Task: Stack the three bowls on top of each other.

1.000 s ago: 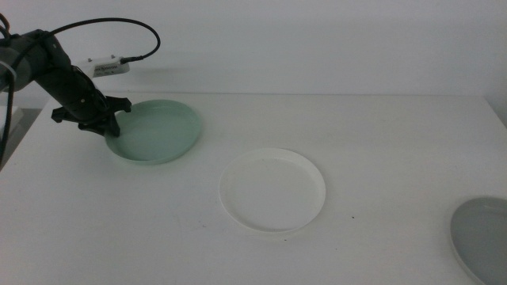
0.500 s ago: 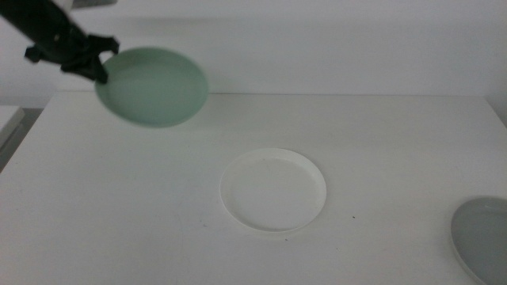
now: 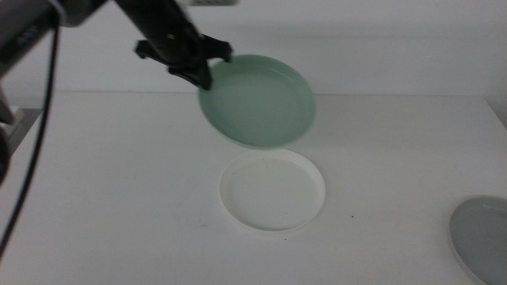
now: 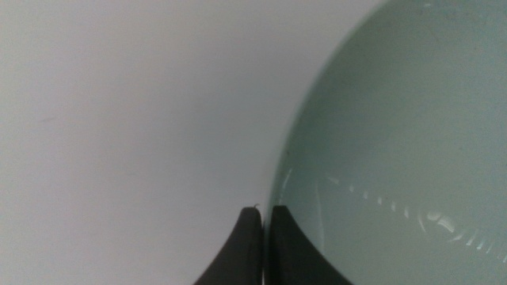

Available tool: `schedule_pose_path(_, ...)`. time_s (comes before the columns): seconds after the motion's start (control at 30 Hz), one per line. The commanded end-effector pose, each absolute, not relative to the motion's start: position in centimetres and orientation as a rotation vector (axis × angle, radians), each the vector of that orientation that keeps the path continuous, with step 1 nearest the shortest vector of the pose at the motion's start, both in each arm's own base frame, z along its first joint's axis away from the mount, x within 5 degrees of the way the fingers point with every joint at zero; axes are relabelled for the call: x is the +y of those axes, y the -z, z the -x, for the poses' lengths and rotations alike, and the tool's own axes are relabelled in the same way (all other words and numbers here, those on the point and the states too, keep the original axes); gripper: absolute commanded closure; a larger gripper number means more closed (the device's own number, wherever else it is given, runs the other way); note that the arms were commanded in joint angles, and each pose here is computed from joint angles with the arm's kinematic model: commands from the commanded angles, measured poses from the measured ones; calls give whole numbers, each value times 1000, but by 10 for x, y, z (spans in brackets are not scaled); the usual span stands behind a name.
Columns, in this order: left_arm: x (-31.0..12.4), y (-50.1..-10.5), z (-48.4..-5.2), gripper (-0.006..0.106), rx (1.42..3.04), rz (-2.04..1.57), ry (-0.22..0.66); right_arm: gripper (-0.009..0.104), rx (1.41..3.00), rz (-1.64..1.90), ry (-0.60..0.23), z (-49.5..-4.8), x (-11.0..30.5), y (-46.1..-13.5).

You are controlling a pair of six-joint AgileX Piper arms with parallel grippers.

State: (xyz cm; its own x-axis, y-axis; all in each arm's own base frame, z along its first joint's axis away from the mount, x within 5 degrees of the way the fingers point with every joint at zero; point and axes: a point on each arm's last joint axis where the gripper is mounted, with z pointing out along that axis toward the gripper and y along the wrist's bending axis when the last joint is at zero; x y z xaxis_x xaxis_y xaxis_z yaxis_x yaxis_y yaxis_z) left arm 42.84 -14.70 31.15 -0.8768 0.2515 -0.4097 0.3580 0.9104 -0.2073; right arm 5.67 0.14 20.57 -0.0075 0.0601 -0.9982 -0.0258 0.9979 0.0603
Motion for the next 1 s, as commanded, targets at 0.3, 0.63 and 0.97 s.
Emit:
schedule_pose_path(0.3,-181,-273,-413,102,2776,-511,412,3,1567,-17,-64,-56,2,-206)
schedule_pose_path(0.63,-183,-229,-410,102,2777,-448,466,3,1567,-17,-64,-56,2,-206)
schedule_pose_path(0.97,-183,-205,-408,102,2819,-421,478,3,1567,-17,-64,-56,2,-206)
